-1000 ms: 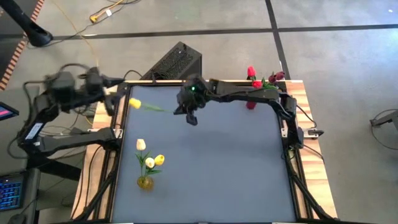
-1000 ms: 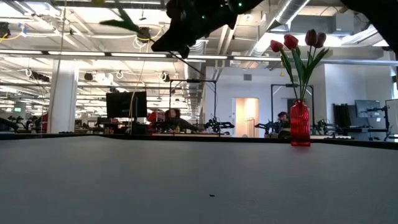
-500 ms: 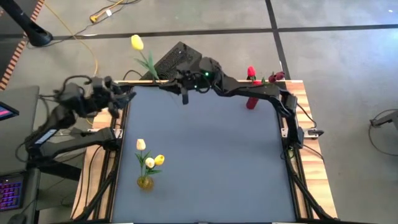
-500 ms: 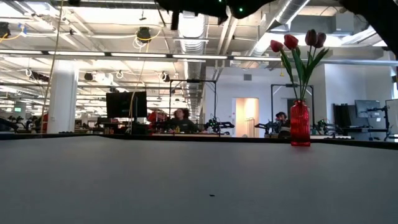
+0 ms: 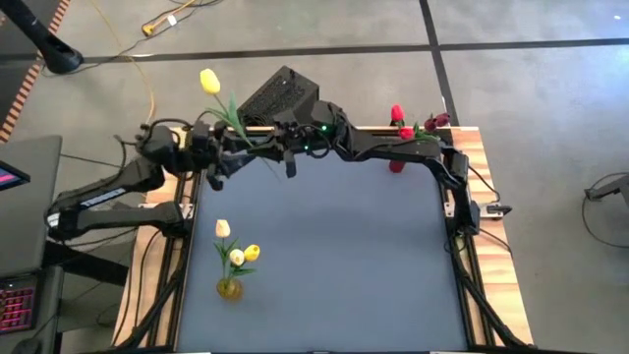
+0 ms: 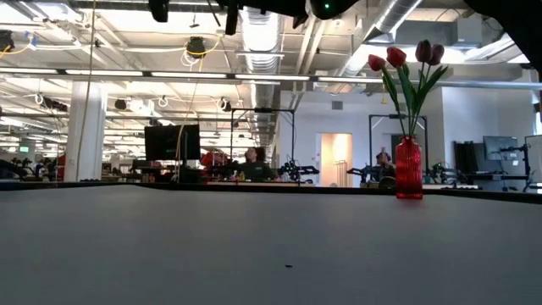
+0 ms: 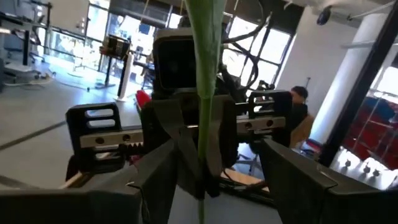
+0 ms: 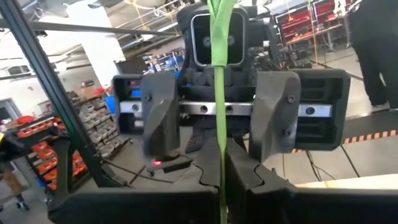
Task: Sort flowers into vase by color
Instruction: Put the yellow flower into the yellow vase
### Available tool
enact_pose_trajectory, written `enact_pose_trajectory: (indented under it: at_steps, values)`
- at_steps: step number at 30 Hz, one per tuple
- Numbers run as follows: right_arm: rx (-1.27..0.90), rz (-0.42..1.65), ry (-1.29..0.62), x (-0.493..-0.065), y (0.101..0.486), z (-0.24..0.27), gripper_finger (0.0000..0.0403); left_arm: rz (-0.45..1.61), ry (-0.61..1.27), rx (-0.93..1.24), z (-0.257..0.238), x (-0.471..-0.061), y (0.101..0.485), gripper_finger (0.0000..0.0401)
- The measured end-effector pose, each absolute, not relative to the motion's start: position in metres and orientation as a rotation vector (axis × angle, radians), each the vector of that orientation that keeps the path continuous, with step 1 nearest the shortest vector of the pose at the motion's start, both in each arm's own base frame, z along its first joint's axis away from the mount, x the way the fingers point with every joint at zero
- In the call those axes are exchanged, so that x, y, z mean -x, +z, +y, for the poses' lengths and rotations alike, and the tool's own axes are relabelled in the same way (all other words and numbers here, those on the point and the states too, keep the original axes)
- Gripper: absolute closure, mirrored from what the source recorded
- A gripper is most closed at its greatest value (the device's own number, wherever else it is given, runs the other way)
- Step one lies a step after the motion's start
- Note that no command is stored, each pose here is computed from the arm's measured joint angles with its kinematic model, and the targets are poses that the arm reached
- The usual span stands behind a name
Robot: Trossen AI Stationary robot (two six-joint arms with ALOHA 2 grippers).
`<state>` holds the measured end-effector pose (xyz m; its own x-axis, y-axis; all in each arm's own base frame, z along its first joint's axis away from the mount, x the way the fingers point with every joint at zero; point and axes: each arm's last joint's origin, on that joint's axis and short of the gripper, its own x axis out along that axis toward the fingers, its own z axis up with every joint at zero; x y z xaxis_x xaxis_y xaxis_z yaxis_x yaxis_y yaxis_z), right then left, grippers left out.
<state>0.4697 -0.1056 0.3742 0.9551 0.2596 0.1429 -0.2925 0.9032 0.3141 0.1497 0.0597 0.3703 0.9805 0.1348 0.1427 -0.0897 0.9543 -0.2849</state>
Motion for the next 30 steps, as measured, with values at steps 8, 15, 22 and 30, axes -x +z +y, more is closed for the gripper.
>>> enact_pose_trajectory:
  at_steps: [8,15,22,30]
  values:
    - [-0.341,-0.088,0.288,-0.469,0.373,-0.108,0.0377,-0.172,0.109,0.259,0.062,-0.162,0.369,0.0189]
    - [-0.34,-0.083,0.286,-0.469,0.373,-0.109,0.0377,-0.239,0.139,0.212,0.06,-0.151,0.377,0.019]
    - [-0.338,-0.089,0.287,-0.469,0.373,-0.109,0.0375,-0.224,0.156,0.225,0.062,-0.151,0.376,0.0228]
    - [-0.334,-0.09,0.31,-0.469,0.374,-0.107,0.037,-0.186,0.169,0.242,0.064,-0.155,0.371,0.0308]
